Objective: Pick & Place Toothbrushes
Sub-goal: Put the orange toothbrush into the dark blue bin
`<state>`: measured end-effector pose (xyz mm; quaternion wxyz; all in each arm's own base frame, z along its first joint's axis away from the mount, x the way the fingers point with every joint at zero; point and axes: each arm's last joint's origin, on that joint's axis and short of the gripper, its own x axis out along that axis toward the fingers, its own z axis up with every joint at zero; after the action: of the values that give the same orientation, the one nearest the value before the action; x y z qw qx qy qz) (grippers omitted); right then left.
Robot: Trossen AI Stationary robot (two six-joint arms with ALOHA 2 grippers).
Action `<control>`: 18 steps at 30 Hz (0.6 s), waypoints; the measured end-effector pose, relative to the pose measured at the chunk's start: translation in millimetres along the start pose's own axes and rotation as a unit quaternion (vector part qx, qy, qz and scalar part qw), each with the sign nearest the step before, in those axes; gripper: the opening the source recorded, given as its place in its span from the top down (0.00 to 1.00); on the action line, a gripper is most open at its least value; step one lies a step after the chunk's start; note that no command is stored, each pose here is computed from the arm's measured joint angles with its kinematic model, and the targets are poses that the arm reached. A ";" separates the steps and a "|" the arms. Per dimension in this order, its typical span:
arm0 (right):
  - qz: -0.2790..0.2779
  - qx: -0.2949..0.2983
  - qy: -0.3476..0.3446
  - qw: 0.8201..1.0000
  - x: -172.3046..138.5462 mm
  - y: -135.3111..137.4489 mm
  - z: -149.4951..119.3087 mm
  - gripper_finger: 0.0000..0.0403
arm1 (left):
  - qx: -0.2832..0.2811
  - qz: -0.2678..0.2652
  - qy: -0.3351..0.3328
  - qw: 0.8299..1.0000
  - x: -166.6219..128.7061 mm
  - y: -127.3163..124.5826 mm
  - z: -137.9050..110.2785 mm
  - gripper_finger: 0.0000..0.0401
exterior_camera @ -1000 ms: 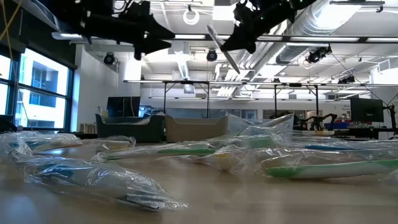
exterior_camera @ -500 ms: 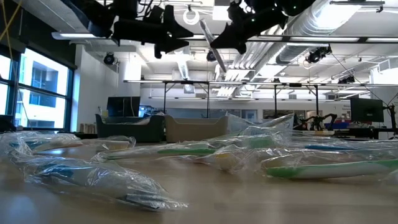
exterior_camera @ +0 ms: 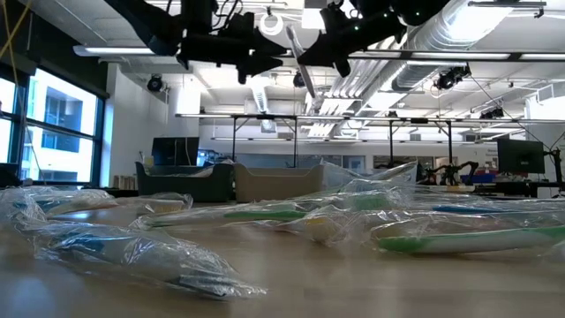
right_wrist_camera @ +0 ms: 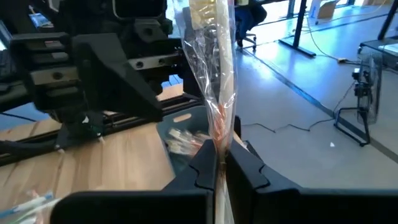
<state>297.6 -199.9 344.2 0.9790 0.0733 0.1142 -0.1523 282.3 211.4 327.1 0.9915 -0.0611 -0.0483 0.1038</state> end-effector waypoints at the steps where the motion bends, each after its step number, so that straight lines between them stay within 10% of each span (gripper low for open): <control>1: -0.003 0.000 0.000 1.000 0.2 0.5 -0.1 0.98 | 0.001 -0.002 -0.001 1.000 2.9 1.0 0.5 0.48; 18: -0.011 0.001 0.014 1.000 2.2 7.5 -2.9 0.98 | -0.002 -0.015 -0.012 1.000 17.4 -6.2 10.1 0.48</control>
<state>301.4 -192.9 341.7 0.9754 0.0748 0.1288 -0.1623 299.3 210.2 339.3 0.9923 -0.0610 -0.0611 0.0893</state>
